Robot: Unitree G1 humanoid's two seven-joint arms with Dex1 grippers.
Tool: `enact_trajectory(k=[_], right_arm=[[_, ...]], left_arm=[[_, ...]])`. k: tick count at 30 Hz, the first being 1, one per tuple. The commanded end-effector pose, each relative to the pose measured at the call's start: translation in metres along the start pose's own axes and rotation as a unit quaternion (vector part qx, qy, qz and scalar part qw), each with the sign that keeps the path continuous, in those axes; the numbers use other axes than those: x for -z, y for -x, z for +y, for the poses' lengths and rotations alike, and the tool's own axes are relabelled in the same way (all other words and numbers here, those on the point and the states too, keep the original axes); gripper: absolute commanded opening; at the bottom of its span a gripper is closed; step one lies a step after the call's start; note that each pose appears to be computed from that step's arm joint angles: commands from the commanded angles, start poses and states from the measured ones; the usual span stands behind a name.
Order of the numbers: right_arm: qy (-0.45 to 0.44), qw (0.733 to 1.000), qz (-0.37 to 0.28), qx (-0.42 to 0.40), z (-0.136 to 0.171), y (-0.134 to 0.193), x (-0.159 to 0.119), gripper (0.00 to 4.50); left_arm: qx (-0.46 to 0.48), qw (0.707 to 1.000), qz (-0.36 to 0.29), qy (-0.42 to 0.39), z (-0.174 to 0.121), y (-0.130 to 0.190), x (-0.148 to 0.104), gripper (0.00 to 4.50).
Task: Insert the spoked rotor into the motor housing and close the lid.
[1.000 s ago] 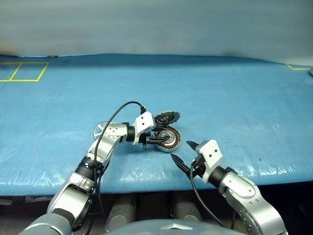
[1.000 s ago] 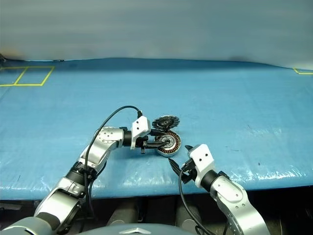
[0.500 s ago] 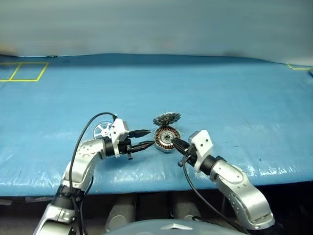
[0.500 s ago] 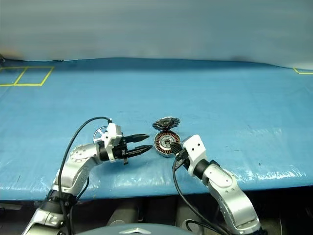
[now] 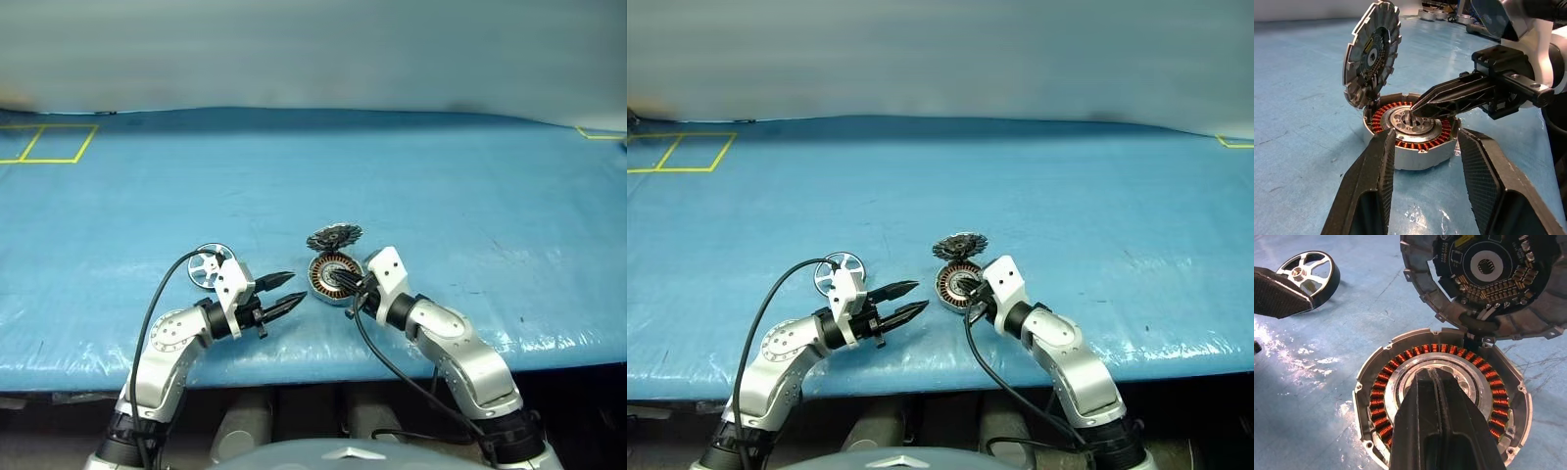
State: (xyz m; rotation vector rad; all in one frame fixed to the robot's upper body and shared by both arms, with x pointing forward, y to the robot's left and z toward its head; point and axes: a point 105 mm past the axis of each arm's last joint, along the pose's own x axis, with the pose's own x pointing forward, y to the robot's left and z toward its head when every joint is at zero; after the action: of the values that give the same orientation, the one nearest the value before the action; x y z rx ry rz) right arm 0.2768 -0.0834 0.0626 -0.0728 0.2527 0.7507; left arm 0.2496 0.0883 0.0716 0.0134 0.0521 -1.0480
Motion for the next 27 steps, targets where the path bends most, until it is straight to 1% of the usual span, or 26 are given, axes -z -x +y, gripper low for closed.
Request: enact_trajectory(k=[1,6,11,13,16,19,23,25,27], right_arm=[[0.001,1.000,-0.018,-0.013,0.003,-0.005,-0.007,0.02],[-0.040,0.999,-0.025,-0.014,0.005,-0.013,-0.006,0.02],[-0.041,0.999,-0.014,0.020,-0.002,-0.015,0.001,0.02],[-0.060,0.997,-0.023,0.041,-0.007,-0.016,-0.003,0.02],[-0.079,0.995,-0.028,0.047,-0.007,-0.015,-0.008,0.02],[-0.039,0.997,0.008,0.062,-0.007,-0.017,-0.003,0.02],[0.007,0.998,0.045,0.050,0.005,-0.022,-0.001,0.02],[-0.006,0.995,0.072,0.063,0.002,-0.023,0.006,0.02],[0.005,0.991,0.099,0.085,-0.004,-0.022,0.014,0.02]], left_arm=[[0.006,1.000,-0.014,-0.021,-0.004,-0.003,-0.012,2.13],[0.028,1.000,-0.011,-0.010,-0.008,-0.006,-0.010,2.13],[0.034,0.999,-0.007,-0.014,-0.009,-0.008,-0.010,2.13],[0.033,0.999,-0.009,-0.016,-0.008,-0.009,-0.011,2.13],[0.032,0.999,-0.009,-0.019,-0.007,-0.010,-0.012,2.13],[0.039,0.999,-0.005,-0.015,-0.009,-0.010,-0.011,2.13],[0.051,0.999,-0.003,-0.012,-0.011,-0.011,-0.012,2.13],[0.045,0.999,-0.007,-0.016,-0.010,-0.011,-0.014,2.13],[0.043,0.999,-0.007,-0.017,-0.009,-0.010,-0.014,2.13]])
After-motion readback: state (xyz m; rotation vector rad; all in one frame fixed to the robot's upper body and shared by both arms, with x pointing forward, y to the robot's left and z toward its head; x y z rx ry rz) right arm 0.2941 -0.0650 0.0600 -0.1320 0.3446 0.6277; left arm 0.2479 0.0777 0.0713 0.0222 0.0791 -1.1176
